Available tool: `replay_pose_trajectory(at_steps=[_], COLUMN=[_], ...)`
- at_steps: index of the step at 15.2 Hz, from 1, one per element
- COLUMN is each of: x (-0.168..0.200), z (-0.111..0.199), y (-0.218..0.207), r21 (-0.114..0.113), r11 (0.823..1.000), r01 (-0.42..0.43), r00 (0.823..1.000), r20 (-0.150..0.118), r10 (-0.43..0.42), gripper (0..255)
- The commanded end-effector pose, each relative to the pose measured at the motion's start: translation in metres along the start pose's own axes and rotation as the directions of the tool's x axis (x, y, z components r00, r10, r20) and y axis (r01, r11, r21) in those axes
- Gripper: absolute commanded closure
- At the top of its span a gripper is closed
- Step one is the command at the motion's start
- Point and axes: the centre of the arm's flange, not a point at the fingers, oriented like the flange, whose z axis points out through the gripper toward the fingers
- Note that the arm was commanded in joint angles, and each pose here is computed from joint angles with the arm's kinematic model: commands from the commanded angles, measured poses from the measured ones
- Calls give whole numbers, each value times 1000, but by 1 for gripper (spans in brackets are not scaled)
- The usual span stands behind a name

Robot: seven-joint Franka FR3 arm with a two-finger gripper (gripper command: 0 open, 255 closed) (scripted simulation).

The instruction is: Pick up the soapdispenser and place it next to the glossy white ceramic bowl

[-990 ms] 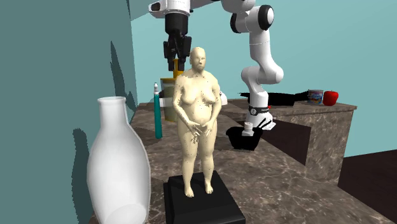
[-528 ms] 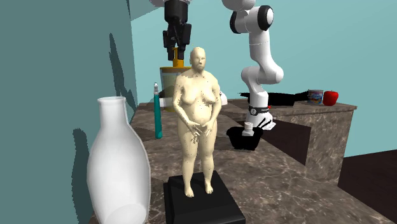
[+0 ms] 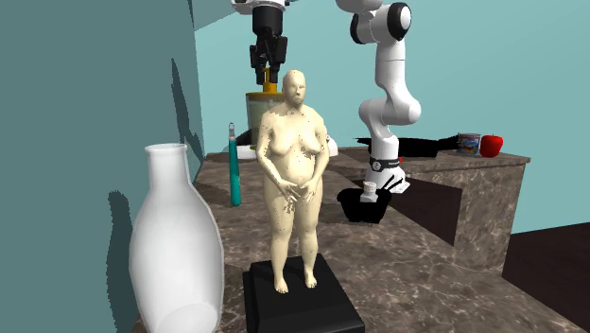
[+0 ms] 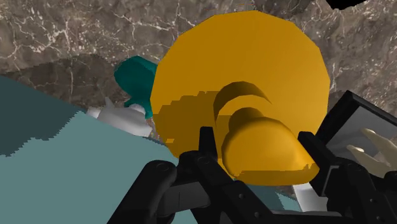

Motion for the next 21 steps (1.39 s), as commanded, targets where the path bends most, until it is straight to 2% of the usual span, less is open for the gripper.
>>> replay_pose_trajectory(at_steps=[1, 21], x=[-17, -185], z=[-4, -55], y=[20, 217], r21=[0, 0], r11=[1000, 1000], r01=[1, 1], r00=[1000, 1000], r20=[-1, -1], r10=[-1, -1], gripper=[255, 255])
